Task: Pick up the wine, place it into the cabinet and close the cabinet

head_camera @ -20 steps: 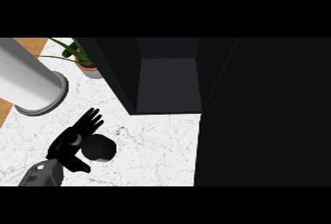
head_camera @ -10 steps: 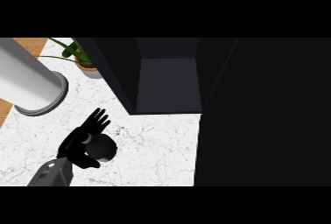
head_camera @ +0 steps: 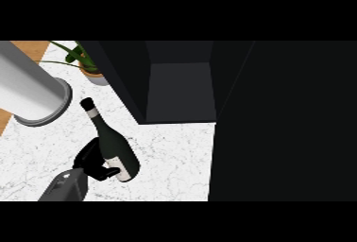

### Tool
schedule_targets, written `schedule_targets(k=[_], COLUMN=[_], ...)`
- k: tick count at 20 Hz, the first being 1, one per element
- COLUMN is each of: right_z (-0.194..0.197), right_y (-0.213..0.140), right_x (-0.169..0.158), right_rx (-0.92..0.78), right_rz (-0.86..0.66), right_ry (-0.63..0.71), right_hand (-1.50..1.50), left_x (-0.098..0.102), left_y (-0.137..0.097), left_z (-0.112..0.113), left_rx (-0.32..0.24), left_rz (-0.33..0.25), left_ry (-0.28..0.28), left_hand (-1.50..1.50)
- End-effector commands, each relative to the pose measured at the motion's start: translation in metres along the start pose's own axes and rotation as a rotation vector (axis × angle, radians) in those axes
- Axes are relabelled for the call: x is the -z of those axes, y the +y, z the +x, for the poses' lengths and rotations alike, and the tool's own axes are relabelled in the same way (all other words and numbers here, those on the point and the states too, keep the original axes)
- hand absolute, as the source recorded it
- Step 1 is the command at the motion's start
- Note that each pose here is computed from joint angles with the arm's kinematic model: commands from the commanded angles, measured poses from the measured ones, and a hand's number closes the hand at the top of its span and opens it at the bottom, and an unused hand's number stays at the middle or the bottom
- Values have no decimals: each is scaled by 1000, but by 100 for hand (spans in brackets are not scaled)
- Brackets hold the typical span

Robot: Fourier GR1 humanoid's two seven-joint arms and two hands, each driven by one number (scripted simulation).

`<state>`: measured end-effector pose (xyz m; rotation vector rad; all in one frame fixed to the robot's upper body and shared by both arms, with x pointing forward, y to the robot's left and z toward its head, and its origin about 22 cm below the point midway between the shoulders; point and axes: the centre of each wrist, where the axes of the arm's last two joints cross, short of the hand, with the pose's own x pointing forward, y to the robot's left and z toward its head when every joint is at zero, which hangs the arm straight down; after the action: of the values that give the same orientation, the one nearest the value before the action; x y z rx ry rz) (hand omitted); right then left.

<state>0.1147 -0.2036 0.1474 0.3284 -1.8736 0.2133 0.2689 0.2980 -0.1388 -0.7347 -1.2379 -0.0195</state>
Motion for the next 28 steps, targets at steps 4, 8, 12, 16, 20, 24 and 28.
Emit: schedule_targets(k=[4, 8, 12, 16, 20, 24, 28], right_z=[16, 9, 21, 12, 27, 21, 23], right_y=[1, 4, 1, 1, -7, 6, -1], right_x=[-15, -9, -11, -10, -23, -18, -21], right_rx=[10, 9, 15, 17, 2, 4, 1], right_rz=[1, -3, 3, -9, -12, -7, -26], right_ry=[0, 0, -14, -5, -2, 19, 6], right_hand=[-150, -150, -150, -150, -150, -150, -150], left_x=[8, 2, -20, -17, -8, 4, 46], left_y=[-10, -18, -7, -13, -28, -50, -95], left_z=[9, -7, -7, -6, 4, 24, 39], left_rx=[81, 214, 341, 532, 589, 583, 607], left_rz=[-158, 107, 372, 394, 401, 437, 440], left_ry=[-179, -332, -419, -440, -402, -384, -403], left_hand=[150, 150, 150, 150, 150, 150, 150])
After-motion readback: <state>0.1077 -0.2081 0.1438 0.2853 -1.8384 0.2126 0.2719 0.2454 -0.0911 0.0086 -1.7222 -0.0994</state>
